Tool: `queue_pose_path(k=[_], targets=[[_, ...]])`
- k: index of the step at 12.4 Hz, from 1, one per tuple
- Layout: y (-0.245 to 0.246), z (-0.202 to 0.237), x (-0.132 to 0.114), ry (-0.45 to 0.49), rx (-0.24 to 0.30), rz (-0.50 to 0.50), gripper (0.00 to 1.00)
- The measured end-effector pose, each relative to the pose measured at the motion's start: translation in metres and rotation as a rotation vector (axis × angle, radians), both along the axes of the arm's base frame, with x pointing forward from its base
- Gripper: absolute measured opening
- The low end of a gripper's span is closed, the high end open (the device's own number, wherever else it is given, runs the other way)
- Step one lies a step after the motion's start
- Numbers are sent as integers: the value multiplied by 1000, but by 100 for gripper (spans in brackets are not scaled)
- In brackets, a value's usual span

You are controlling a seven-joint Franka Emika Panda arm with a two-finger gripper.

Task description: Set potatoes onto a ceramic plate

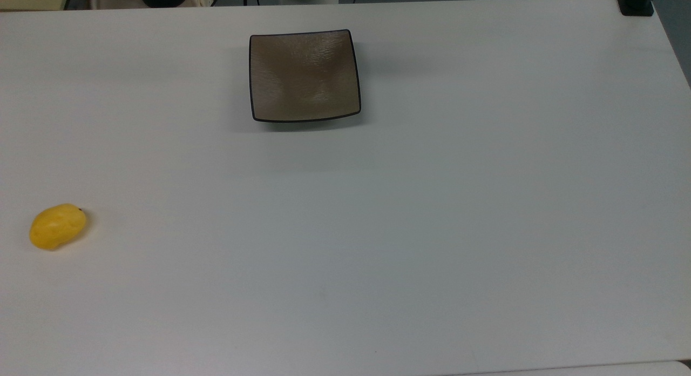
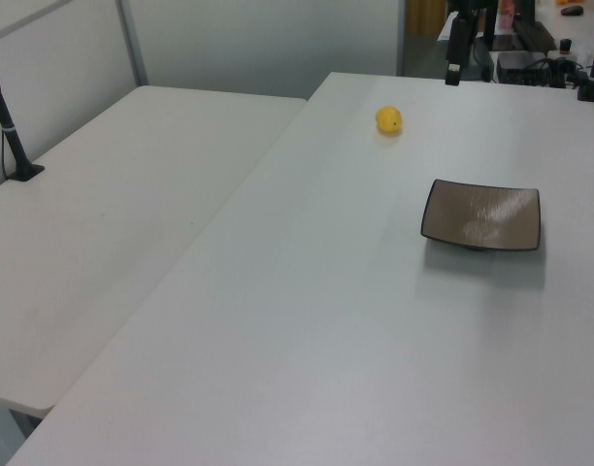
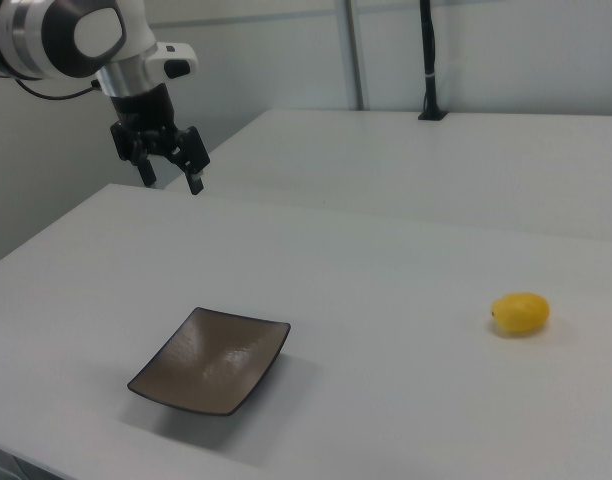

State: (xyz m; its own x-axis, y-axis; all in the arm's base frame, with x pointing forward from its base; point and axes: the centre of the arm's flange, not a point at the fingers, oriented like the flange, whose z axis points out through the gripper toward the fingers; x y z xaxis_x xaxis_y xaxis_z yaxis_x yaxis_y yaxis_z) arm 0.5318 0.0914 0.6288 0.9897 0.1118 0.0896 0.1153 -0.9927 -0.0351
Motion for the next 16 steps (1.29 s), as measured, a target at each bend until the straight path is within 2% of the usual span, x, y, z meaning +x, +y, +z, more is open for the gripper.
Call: queue_pose_path(k=[16], targets=[[-8, 4, 1, -10, 2, -13, 100]])
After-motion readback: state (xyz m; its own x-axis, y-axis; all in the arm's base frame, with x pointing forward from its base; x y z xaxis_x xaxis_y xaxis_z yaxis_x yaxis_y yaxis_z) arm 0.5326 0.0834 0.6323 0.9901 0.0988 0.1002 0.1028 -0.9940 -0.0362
